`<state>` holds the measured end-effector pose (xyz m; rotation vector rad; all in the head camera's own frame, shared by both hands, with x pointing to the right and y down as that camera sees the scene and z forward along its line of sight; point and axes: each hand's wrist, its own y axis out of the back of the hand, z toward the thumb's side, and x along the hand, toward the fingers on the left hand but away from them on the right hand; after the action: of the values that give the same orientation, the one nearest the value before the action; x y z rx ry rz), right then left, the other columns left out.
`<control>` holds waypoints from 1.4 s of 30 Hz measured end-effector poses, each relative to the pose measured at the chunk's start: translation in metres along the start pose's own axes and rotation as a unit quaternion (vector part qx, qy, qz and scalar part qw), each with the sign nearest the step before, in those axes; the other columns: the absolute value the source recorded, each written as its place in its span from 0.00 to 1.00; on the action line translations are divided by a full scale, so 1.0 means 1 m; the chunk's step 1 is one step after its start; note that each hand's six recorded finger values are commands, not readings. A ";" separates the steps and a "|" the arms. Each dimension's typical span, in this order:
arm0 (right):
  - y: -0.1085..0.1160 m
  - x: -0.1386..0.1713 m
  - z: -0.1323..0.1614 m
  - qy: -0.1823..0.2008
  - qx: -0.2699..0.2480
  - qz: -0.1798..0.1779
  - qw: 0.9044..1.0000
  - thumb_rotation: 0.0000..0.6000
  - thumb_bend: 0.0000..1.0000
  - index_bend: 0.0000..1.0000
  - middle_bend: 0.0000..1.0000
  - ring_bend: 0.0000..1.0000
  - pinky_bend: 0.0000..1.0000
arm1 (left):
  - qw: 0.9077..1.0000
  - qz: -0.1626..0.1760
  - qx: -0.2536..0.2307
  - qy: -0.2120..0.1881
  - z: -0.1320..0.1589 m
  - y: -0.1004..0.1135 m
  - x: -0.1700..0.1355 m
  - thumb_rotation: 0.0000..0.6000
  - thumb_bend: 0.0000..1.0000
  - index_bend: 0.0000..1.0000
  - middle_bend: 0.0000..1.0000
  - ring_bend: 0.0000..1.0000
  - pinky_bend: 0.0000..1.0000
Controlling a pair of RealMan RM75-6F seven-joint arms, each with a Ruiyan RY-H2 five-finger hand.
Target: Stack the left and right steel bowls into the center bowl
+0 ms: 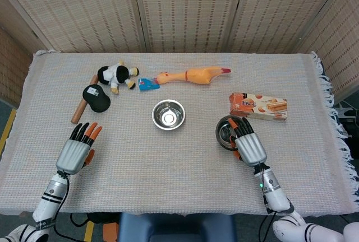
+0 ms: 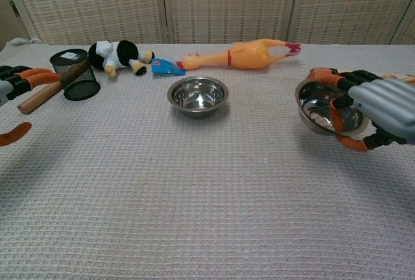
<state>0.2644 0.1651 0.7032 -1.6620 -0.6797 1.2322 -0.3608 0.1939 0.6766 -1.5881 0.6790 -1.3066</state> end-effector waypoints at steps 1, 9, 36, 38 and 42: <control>0.006 -0.004 0.003 0.002 -0.003 -0.010 1.000 1.00 0.38 0.75 0.08 0.00 0.00 | 1.000 -0.001 -0.001 0.002 -0.002 -0.001 -0.001 1.00 0.48 0.00 0.00 0.00 0.07; 0.036 -0.063 0.045 0.031 -0.025 -0.040 0.998 1.00 0.38 0.72 0.08 0.00 0.00 | 1.000 0.003 -0.006 0.009 -0.014 0.003 -0.004 1.00 0.48 0.00 0.00 0.00 0.07; 0.001 -0.178 0.176 0.089 -0.144 0.001 0.986 1.00 0.08 0.00 0.00 0.00 0.00 | 0.999 0.019 0.014 0.042 -0.038 0.033 -0.010 1.00 0.49 0.00 0.00 0.00 0.07; 0.004 -0.174 0.172 0.095 -0.143 -0.004 0.985 1.00 0.06 0.00 0.00 0.00 0.00 | 0.999 0.020 0.015 0.040 -0.036 0.034 -0.011 1.00 0.49 0.00 0.00 0.00 0.07; 0.016 -0.161 0.158 0.108 -0.142 -0.018 0.984 1.00 0.06 0.00 0.00 0.00 0.00 | 0.999 0.023 0.015 0.039 -0.035 0.040 -0.019 1.00 0.49 0.00 0.00 0.00 0.07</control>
<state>0.0603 0.0784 0.7460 -1.9743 -0.7743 0.9434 -0.3938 0.1833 0.6322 -1.4954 0.7369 -1.3447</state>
